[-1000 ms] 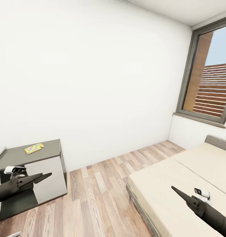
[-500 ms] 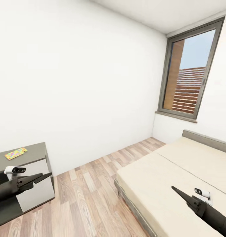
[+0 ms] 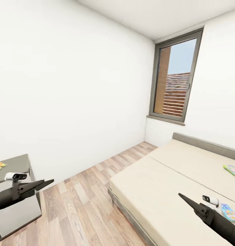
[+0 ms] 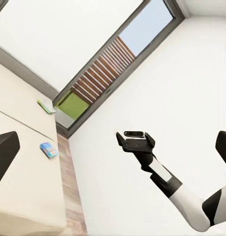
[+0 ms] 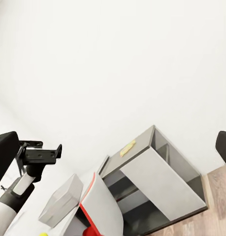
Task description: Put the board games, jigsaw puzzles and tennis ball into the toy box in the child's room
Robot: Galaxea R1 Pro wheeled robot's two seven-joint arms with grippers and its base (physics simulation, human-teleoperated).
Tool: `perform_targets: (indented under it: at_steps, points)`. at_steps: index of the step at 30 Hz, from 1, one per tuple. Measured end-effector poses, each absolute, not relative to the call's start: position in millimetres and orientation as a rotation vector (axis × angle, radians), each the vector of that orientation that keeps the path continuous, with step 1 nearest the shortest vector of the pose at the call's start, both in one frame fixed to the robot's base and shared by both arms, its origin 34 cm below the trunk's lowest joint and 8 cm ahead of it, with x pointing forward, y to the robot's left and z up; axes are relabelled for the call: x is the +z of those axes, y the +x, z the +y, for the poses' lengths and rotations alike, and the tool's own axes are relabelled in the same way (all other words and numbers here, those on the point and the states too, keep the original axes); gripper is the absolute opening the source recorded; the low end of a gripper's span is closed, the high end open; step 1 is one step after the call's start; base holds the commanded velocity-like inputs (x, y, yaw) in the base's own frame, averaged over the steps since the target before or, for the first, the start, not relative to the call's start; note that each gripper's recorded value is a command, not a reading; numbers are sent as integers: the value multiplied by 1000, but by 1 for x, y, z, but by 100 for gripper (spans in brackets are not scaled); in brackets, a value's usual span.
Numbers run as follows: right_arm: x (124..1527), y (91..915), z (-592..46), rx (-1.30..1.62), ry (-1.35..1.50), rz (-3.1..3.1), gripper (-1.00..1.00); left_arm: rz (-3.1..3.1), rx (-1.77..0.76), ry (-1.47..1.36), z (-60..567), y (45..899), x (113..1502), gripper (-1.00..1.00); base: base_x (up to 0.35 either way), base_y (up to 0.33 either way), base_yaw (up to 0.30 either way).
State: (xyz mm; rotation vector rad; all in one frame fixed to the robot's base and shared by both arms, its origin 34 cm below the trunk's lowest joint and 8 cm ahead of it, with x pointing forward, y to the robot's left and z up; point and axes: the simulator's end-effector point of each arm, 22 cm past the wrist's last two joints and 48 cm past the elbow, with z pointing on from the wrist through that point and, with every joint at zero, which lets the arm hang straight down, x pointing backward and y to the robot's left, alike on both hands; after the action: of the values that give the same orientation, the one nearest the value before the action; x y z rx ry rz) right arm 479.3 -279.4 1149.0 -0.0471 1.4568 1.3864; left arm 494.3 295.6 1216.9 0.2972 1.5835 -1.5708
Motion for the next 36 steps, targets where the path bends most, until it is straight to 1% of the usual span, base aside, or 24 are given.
perform_targets:
  at_steps: [8,15,27,36]
  points:
    - [1148,479,-282,1386,-37,1456,100,1579,-1568,302,296,493,1219,100,-75,0,-270]
    - [1147,480,-284,1384,-30,1455,100,1575,-1567,306,295,492,1221,100,-156,-19,-246]
    - [1146,481,-284,1380,-23,1464,100,1574,-1567,306,295,492,1222,100,-214,-83,-69]
    - [1133,485,-289,1385,19,1487,100,1582,-1571,299,295,494,1218,100,-51,-7,-118]
